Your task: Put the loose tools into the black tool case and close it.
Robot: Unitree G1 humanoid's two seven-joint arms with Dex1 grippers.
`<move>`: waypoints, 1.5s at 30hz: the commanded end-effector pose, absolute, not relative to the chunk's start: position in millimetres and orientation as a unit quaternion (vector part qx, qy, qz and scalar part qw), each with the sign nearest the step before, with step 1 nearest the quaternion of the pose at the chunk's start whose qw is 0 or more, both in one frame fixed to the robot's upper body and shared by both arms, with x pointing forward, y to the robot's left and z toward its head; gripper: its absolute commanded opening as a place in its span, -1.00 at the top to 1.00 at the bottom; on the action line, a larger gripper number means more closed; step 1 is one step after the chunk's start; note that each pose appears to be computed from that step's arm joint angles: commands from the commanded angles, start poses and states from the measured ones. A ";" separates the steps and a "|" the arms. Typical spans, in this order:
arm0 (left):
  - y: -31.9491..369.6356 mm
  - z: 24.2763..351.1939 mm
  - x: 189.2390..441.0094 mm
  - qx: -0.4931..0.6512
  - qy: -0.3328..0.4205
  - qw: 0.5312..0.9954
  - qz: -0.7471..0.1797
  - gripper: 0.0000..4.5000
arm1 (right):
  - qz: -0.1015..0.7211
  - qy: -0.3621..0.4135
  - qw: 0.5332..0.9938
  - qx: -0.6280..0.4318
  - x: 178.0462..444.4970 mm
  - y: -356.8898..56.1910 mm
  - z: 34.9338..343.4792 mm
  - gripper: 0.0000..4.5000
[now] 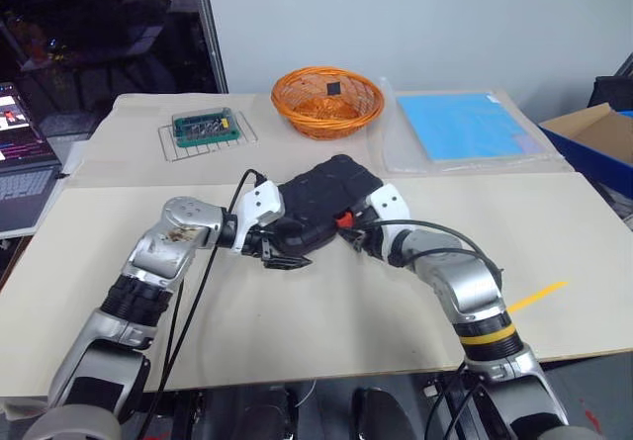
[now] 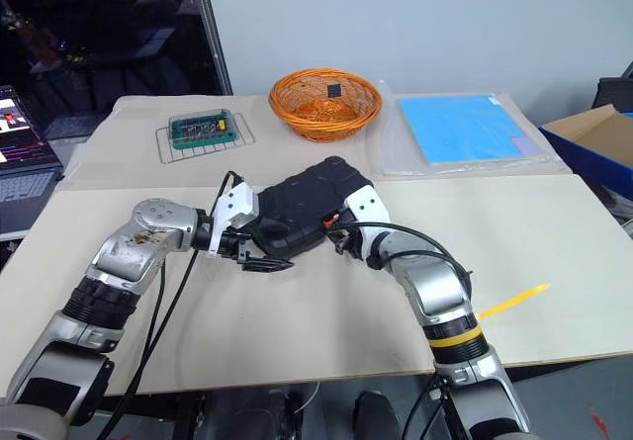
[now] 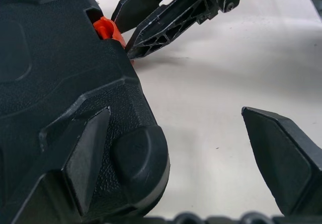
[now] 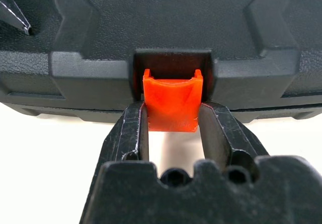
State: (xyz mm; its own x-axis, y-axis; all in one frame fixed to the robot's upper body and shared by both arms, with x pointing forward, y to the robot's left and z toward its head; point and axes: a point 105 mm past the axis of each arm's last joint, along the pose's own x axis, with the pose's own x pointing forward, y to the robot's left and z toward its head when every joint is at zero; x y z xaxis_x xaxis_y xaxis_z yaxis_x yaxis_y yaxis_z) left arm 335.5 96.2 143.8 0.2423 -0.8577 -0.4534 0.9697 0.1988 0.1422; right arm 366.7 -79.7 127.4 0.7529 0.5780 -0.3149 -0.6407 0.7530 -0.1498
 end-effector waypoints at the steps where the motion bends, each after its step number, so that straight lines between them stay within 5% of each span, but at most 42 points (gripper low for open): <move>1: 100.5 112.2 330.7 0.192 0.207 0.754 -0.593 -1.00 | 0.355 0.079 0.923 -0.130 355.9 -78.6 149.0 0.26; 6: 100.1 112.1 330.3 0.187 0.208 0.758 -0.590 -1.00 | 0.355 0.085 0.923 -0.123 345.5 -85.1 147.9 -0.59; 11: 99.3 113.1 330.1 0.184 0.206 0.760 -0.588 -1.00 | 0.344 0.078 0.930 -0.107 337.3 -98.4 152.3 -0.59; 17: 100.1 114.7 330.3 0.184 0.206 0.762 -0.586 -1.00 | 0.344 0.027 0.938 -0.028 337.1 -92.7 166.5 0.23; 22: 100.1 114.8 330.1 0.184 0.207 0.763 -0.584 -1.00 | 0.335 0.049 0.940 -0.044 353.5 -82.6 143.0 0.95; 45: 100.8 110.2 326.7 0.182 0.213 0.765 -0.580 -1.00 | 0.334 -0.011 0.942 -0.005 360.7 -75.3 157.8 0.98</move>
